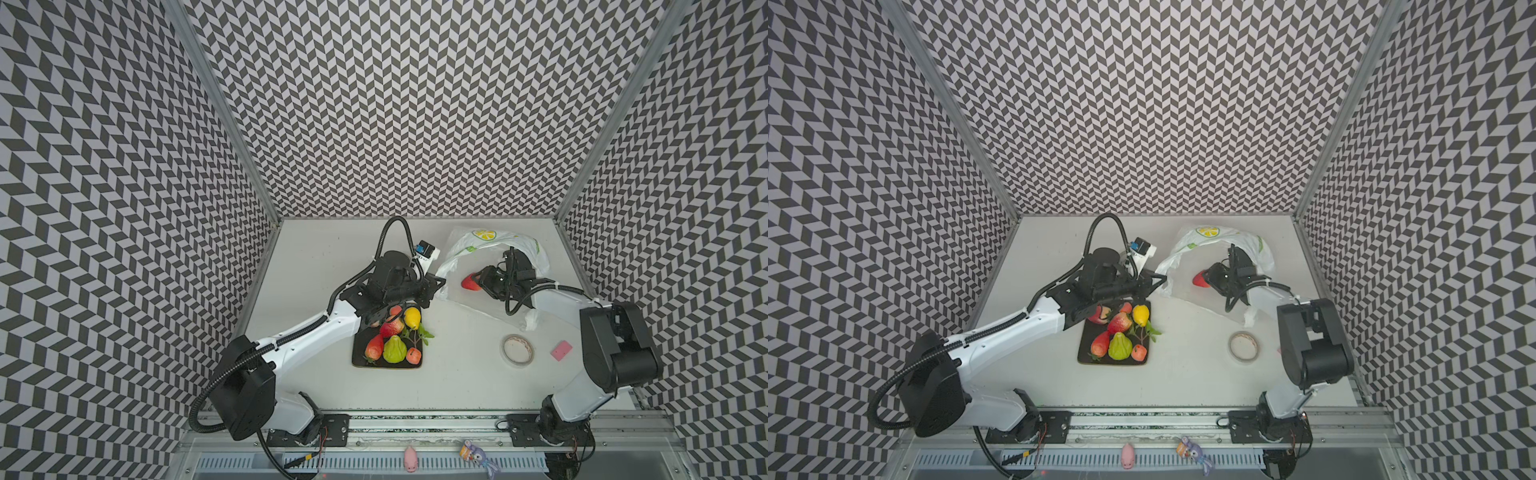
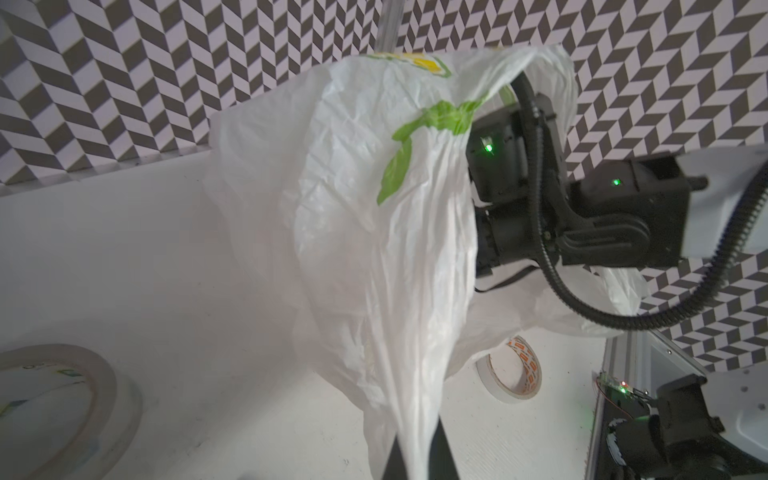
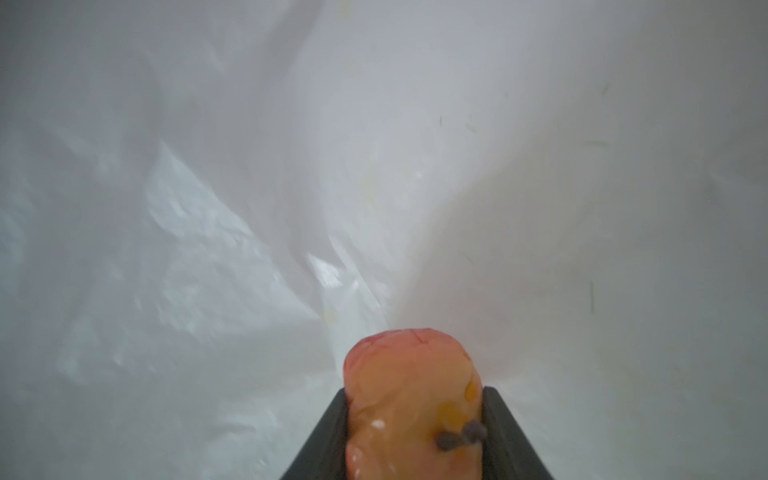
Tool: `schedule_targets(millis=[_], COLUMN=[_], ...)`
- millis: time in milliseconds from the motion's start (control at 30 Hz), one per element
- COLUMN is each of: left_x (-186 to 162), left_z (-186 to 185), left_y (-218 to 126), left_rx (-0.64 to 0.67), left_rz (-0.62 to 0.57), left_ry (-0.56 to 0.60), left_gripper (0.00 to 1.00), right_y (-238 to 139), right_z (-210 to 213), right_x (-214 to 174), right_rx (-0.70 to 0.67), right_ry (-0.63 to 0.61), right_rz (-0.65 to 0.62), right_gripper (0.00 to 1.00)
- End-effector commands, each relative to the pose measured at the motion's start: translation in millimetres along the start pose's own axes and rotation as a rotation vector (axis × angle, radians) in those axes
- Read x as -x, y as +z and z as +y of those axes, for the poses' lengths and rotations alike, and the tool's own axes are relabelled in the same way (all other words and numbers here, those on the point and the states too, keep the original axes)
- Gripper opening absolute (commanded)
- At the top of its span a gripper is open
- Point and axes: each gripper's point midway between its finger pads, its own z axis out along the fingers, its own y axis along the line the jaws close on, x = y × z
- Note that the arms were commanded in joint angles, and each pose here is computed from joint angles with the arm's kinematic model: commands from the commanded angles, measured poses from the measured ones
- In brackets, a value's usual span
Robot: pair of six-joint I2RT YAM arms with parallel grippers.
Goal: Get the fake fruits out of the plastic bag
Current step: 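Close the right gripper on the small red-yellow apple, then lift the apple out of the bag while the left gripper releases the rim and withdraws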
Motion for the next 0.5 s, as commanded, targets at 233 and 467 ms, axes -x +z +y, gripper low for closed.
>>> schedule_targets(millis=[233,467], left_x=[57,69], left_z=[4,16], left_y=[14,24], left_rx=[0.011,0.039], left_rz=[-0.087,-0.091], left_ry=[0.069,0.075], left_gripper=[0.00,0.00], right_y=[-15,-13], right_z=[-3,15], right_x=[-37,-54], right_rx=[-0.093,-0.126], right_ry=[-0.384,-0.629], right_rz=[0.045,0.045], right_gripper=[0.34,0.32])
